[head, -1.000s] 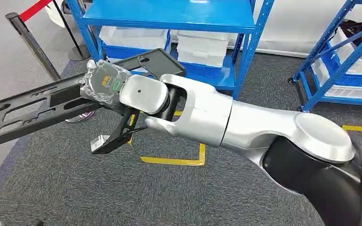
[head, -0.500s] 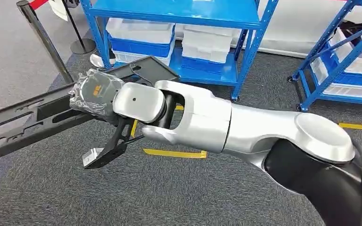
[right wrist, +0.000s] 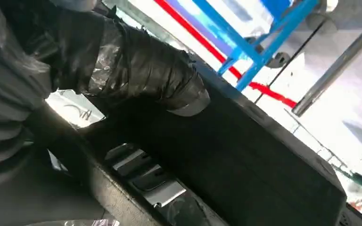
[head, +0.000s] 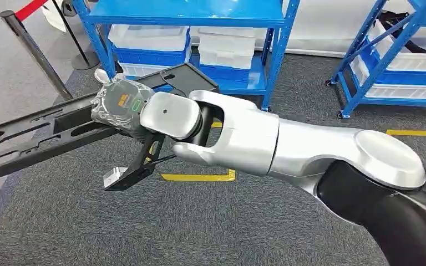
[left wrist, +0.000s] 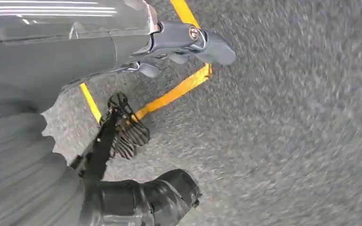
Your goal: Take the parts from the cabinet and place them on the table.
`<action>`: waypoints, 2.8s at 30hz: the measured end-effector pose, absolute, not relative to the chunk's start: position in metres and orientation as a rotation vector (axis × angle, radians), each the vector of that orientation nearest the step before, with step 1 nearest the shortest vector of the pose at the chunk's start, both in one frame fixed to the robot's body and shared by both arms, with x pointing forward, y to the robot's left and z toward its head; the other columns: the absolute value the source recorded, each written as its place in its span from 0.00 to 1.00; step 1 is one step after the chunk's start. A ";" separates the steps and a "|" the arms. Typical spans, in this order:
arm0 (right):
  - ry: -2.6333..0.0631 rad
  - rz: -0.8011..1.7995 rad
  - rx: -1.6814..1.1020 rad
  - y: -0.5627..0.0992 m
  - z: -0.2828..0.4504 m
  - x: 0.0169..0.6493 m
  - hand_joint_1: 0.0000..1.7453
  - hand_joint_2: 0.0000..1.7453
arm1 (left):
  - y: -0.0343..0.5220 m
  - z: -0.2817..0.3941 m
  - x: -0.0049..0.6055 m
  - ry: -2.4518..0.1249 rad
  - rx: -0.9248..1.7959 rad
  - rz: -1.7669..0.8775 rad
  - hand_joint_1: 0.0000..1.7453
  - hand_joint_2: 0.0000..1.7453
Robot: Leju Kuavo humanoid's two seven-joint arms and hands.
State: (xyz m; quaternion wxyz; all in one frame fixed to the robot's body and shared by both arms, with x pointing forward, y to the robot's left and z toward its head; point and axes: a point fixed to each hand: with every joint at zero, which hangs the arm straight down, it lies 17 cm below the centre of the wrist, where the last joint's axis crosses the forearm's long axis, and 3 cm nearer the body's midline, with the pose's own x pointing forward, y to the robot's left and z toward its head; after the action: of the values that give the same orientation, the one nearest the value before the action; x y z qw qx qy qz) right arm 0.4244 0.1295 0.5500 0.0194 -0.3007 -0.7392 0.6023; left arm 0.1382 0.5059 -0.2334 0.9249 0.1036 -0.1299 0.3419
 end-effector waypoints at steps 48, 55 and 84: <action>-1.273 1.468 -1.688 -0.158 0.542 0.658 1.00 1.00 | 0.239 -0.231 -0.048 -0.069 -0.251 -0.353 0.00 1.00; -1.280 1.446 -1.694 -0.162 0.551 0.657 1.00 1.00 | 0.239 -0.232 -0.043 -0.079 -0.243 -0.353 0.00 1.00; -1.290 1.457 -1.712 -0.146 0.566 0.649 1.00 1.00 | 0.241 -0.236 -0.032 -0.103 -0.224 -0.341 0.00 1.00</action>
State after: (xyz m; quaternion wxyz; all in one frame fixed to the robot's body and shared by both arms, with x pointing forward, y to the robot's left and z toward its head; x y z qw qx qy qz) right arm 0.6489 -0.1455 0.5663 0.2714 -0.6356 -0.4789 0.5412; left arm -0.0319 0.2408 -0.2358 0.9780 -0.1112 -0.0509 -0.1692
